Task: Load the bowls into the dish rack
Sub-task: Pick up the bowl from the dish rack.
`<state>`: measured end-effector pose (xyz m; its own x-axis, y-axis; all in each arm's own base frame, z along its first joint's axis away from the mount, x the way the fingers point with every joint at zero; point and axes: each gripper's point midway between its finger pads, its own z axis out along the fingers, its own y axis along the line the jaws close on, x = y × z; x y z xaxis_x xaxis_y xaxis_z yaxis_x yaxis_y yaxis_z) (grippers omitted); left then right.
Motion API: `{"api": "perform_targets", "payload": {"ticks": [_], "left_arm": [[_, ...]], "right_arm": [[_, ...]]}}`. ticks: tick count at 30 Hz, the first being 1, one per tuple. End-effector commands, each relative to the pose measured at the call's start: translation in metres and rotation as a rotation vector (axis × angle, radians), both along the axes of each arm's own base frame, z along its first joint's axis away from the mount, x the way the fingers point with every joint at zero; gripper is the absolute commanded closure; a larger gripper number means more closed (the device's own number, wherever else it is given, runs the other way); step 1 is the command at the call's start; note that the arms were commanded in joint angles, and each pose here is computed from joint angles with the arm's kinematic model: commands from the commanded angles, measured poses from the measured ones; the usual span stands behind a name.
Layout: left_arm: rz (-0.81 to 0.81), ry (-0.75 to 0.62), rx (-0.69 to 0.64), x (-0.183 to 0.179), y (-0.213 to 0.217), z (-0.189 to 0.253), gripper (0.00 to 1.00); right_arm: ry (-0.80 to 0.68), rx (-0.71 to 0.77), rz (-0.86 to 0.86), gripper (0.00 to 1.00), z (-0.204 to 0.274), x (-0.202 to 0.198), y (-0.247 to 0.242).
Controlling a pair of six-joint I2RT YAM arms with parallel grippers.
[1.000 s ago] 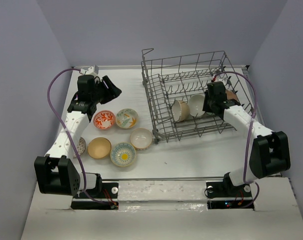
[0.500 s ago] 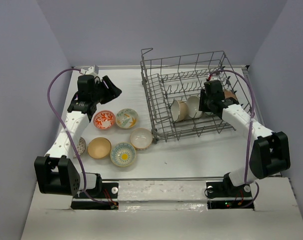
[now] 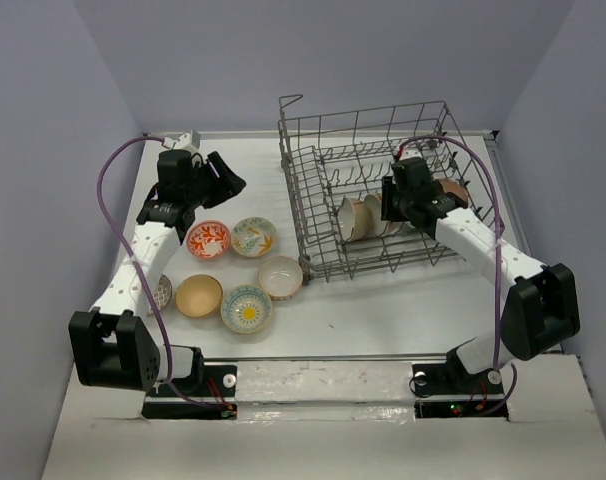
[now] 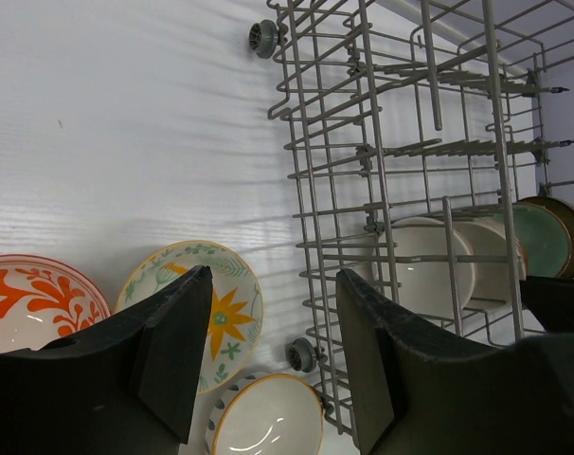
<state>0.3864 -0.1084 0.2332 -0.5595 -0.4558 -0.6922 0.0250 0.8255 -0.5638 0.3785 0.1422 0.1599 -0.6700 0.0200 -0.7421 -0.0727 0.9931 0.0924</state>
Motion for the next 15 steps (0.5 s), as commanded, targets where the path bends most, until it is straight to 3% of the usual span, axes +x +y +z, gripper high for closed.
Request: {"api": "perform_targets", "payload": {"ticks": [1,15], "left_arm": [[-0.006,-0.030,-0.006,0.005,-0.004,0.003,0.36],[-0.010,-0.033,-0.004,0.004,-0.005,0.003,0.36]], "right_arm": [[-0.136,0.151,0.095,0.57,0.046,0.019,0.045],[-0.107,0.103,0.080,0.53,0.029,0.016,0.052]]}}
